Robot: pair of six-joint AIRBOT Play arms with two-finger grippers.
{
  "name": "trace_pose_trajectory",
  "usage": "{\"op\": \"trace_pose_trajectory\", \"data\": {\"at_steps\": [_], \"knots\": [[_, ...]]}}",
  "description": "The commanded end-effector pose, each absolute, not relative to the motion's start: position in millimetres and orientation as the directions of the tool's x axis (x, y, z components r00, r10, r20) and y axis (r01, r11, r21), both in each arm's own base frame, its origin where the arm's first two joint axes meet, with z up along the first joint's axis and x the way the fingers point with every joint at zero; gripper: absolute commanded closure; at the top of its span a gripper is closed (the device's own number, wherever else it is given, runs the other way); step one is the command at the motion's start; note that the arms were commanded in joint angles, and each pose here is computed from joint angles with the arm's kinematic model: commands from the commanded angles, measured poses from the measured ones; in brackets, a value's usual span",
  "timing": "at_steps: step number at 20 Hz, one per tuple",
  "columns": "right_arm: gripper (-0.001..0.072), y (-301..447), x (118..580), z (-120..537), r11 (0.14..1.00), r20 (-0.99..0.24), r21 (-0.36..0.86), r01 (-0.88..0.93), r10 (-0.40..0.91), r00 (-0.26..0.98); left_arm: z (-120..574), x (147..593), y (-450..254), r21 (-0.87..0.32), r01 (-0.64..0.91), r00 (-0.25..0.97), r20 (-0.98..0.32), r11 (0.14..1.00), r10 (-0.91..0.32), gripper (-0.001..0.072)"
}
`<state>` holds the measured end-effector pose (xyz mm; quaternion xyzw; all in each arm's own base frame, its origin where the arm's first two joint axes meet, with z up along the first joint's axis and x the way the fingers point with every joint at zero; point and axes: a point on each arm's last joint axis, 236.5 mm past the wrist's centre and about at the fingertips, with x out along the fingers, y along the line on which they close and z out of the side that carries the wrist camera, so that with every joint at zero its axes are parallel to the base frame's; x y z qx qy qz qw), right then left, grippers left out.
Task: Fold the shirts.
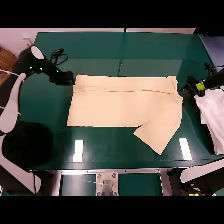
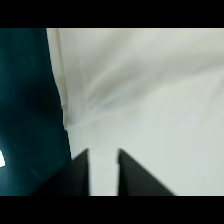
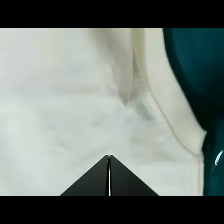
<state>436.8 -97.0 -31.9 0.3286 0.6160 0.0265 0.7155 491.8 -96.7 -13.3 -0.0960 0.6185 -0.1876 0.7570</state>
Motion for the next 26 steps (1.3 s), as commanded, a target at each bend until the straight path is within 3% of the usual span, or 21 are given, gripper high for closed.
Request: {"op": "trace_pose_trajectory", "data": {"at_steps": [1, 7, 12, 13, 14, 15, 16, 19, 23, 26], "knots": [[0.0693, -82, 403, -16, 0.767, -0.859, 0.510, 0.389, 0.481, 0.178, 17, 455, -83, -0.390, 0.125, 0.033, -0.917, 0.912, -0.397, 0.0682], [0.0694, -57, 292, -23, 0.758, -0.881, 0.453, 0.469, 0.461, 0.106, 26, 383, -82, -0.383, 0.056, -0.009, -0.923, 0.922, -0.384, 0.0682], [0.0691, -53, 205, -51, 0.621, -0.883, 0.443, 0.646, 0.425, 0.197, -8, 305, -83, -0.382, -0.027, 0.130, -0.918, 0.924, -0.375, 0.0680], [0.0663, -48, 193, -59, 0.593, -0.879, 0.442, 0.673, 0.436, 0.193, -15, 297, -85, -0.395, -0.066, 0.158, -0.911, 0.916, -0.381, 0.0638], [0.0550, -42, 186, -67, 0.563, -0.873, 0.442, 0.698, 0.449, 0.190, -24, 291, -89, -0.417, -0.099, 0.175, -0.901, 0.903, -0.397, 0.0249], [0.0462, -37, 182, -73, 0.553, -0.870, 0.442, 0.706, 0.458, 0.186, -34, 285, -95, -0.448, -0.144, 0.177, -0.889, 0.882, -0.423, 0.0007], [0.0422, -33, 178, -79, 0.549, -0.869, 0.438, 0.712, 0.462, 0.179, -43, 280, -102, -0.479, -0.178, 0.175, -0.875, 0.859, -0.452, 0.0031], [0.0418, -25, 181, -93, 0.514, -0.859, 0.458, 0.725, 0.465, 0.213, -60, 283, -125, -0.569, -0.256, 0.241, -0.821, 0.782, -0.518, 0.0037], [0.0417, -16, 182, -109, 0.474, -0.846, 0.486, 0.734, 0.465, 0.260, -78, 292, -147, -0.562, -0.239, 0.331, -0.814, 0.792, -0.478, 0.0038], [0.0415, -12, 183, -114, 0.470, -0.845, 0.490, 0.735, 0.464, 0.266, -92, 278, -158, -0.549, -0.258, 0.259, -0.832, 0.795, -0.490, 0.0038]]}}
